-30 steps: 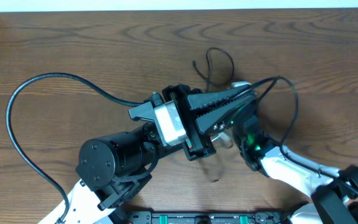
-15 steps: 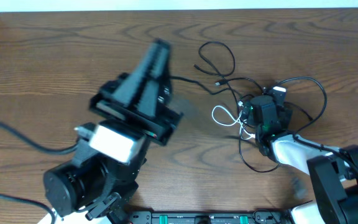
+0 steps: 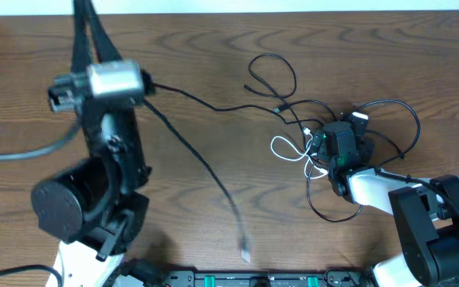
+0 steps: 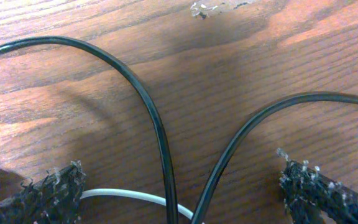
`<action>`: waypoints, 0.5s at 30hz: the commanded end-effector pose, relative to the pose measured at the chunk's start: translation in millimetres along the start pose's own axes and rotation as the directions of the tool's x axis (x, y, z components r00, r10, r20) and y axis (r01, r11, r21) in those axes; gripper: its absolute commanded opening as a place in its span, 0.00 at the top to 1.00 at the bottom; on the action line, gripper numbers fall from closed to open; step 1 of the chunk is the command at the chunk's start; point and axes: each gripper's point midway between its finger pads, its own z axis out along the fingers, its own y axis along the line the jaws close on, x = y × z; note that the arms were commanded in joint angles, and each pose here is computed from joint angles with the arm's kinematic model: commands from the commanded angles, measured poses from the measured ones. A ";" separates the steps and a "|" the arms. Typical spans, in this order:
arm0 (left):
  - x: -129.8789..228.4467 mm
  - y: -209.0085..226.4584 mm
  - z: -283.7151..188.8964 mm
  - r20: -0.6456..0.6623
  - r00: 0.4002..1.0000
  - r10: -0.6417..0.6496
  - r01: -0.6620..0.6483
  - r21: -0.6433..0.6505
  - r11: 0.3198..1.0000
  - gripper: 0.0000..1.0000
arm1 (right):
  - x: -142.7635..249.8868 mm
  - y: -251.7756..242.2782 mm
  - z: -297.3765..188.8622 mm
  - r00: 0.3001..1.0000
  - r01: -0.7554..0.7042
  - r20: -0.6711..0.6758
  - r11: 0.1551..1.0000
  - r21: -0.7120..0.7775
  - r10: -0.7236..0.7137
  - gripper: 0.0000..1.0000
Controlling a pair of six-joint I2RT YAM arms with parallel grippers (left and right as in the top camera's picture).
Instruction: Untangle cables
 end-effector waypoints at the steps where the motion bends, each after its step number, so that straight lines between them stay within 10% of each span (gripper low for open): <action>1: 23.6 28.8 12.9 -0.070 0.992 0.103 -0.109 -0.093 0.990 0.93 | 15.2 -15.0 5.8 0.999 0.013 -0.043 0.998 0.054 -0.011 0.01; 15: 253.5 107.7 31.8 -0.600 0.709 0.370 -0.504 -0.065 0.861 0.93 | 21.1 -12.9 5.5 0.997 -0.012 -0.069 0.999 0.039 0.015 0.01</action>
